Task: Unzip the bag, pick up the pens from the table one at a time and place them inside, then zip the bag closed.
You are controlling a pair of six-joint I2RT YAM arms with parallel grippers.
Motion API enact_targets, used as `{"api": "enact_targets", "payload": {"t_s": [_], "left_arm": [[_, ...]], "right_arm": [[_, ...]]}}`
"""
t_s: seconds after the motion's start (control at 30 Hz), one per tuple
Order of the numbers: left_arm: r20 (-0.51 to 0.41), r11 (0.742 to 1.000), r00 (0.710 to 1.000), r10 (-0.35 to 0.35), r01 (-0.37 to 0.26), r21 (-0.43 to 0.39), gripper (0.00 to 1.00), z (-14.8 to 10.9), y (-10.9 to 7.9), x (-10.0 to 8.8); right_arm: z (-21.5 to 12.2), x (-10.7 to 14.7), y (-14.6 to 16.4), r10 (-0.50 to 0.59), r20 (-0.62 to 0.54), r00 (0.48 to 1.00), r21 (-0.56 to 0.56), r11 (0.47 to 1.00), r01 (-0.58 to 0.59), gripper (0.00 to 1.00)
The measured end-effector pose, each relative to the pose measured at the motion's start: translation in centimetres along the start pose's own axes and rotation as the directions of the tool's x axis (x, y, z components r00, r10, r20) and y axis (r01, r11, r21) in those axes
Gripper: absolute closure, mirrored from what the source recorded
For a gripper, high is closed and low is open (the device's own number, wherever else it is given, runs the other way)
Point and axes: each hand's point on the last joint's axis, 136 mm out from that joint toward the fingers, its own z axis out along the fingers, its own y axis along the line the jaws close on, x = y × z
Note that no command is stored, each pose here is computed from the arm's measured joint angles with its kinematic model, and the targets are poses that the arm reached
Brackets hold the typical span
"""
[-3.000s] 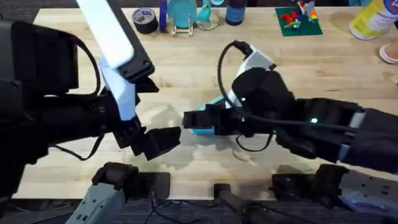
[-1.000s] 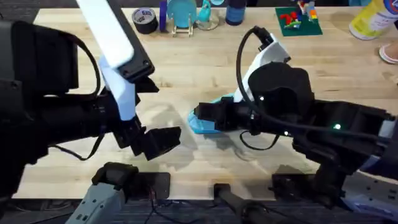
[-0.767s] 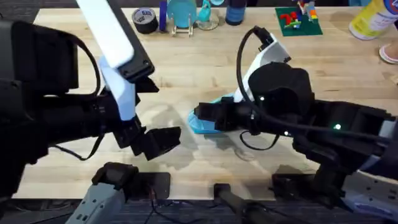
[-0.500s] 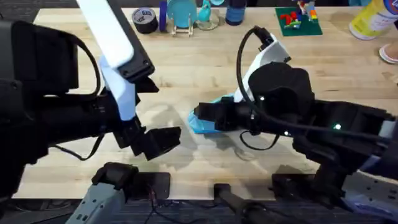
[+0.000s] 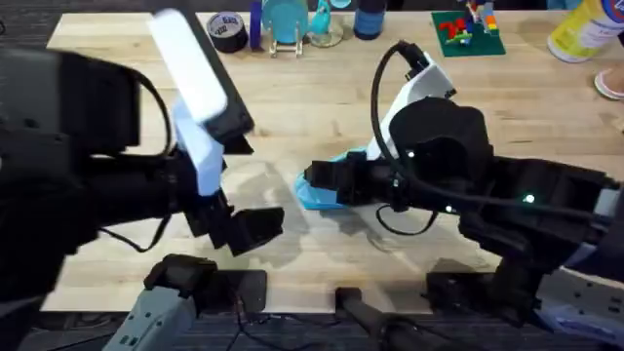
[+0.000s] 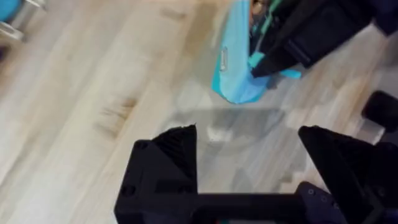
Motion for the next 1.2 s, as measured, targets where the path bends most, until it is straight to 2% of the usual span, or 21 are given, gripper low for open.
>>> {"api": "enact_targets", "payload": {"t_s": [0.1, 0.23, 0.43, 0.77, 0.93, 1.2], "left_arm": [[-0.002, 0.999, 1.000, 0.019, -0.019, 0.040, 0.008, 1.2, -0.6, 0.8], [0.032, 0.994, 0.997, 0.074, -0.076, 0.075, 0.008, 2.6, -1.0, 1.2], [0.095, 0.987, 0.985, 0.146, -0.151, 0.059, 0.008, 4.4, -0.4, 1.1], [0.190, 0.976, 0.960, 0.204, -0.214, 0.031, 0.008, 7.1, 0.1, 1.1], [0.225, 0.974, 0.954, 0.200, -0.219, 0.062, 0.008, 8.0, 0.2, 0.6], [0.239, 0.969, 0.961, 0.141, -0.183, 0.167, 0.007, 10.5, 0.6, 0.6]], "right_arm": [[0.0, 0.0, 0.0, 0.000, 0.000, 1.000, 0.000, 1.000, 0.000, 0.970], [0.0, 0.0, 0.0, 0.000, 0.000, 1.000, 0.000, 1.000, 0.000, 0.970], [0.0, 0.0, 0.0, 0.000, 0.000, 1.000, 0.000, 1.000, 0.000, 0.971], [0.0, 0.0, 0.0, 0.000, 0.000, 1.000, 0.000, 1.000, 0.000, 0.971], [0.0, 0.0, 0.0, 0.000, 0.000, 1.000, 0.000, 1.000, 0.000, 0.971], [0.0, 0.0, 0.0, 0.000, 0.000, 1.000, 0.000, 1.000, 0.000, 0.971]]}}
